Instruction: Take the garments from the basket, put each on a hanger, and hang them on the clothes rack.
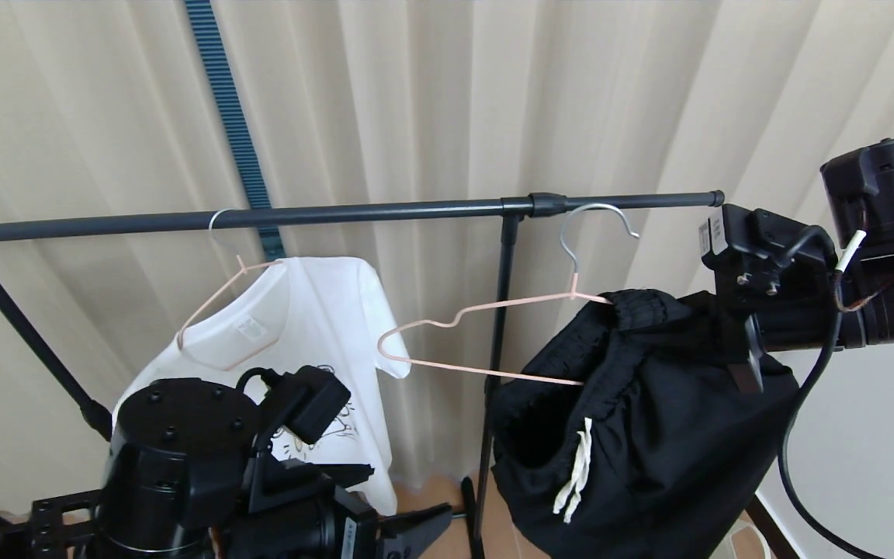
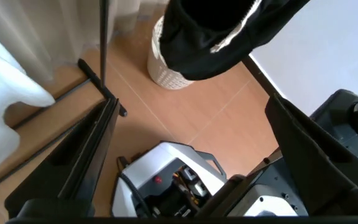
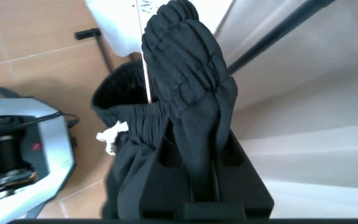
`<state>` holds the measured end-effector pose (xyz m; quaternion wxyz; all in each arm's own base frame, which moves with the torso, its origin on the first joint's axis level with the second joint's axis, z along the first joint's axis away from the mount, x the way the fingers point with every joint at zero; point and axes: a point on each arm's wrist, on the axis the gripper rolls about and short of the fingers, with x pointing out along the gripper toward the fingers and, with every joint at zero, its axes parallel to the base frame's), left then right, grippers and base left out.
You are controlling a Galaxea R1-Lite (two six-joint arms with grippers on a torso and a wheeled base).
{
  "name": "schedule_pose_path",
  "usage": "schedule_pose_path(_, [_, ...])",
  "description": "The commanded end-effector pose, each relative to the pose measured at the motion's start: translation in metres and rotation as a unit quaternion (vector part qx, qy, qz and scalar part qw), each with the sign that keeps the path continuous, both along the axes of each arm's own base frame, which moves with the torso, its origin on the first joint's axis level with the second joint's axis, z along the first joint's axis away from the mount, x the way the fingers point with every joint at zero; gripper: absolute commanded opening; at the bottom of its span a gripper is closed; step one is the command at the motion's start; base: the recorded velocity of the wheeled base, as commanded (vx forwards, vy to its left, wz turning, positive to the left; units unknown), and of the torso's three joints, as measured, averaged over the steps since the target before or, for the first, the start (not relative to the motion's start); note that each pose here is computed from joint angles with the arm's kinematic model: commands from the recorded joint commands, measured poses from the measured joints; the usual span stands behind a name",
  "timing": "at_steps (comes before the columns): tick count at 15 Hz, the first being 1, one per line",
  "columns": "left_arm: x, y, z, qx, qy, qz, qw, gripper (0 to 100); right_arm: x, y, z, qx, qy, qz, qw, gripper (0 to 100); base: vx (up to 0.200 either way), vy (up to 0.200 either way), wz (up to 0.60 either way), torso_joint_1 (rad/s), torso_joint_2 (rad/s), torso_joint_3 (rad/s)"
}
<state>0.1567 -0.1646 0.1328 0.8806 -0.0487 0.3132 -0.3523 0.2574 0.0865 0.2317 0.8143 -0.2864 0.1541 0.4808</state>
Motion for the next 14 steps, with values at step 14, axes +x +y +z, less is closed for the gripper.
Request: schedule_pose_path(14, [0.070, -0.072, -0.050, 0.004, 0.004, 0.021, 0.9998, 100, -0.024, 0.011, 0.008, 0.025, 0.008, 0.018, 0.9995, 0, 0.000, 0.000, 0.00, 0.000, 0.00, 0.000])
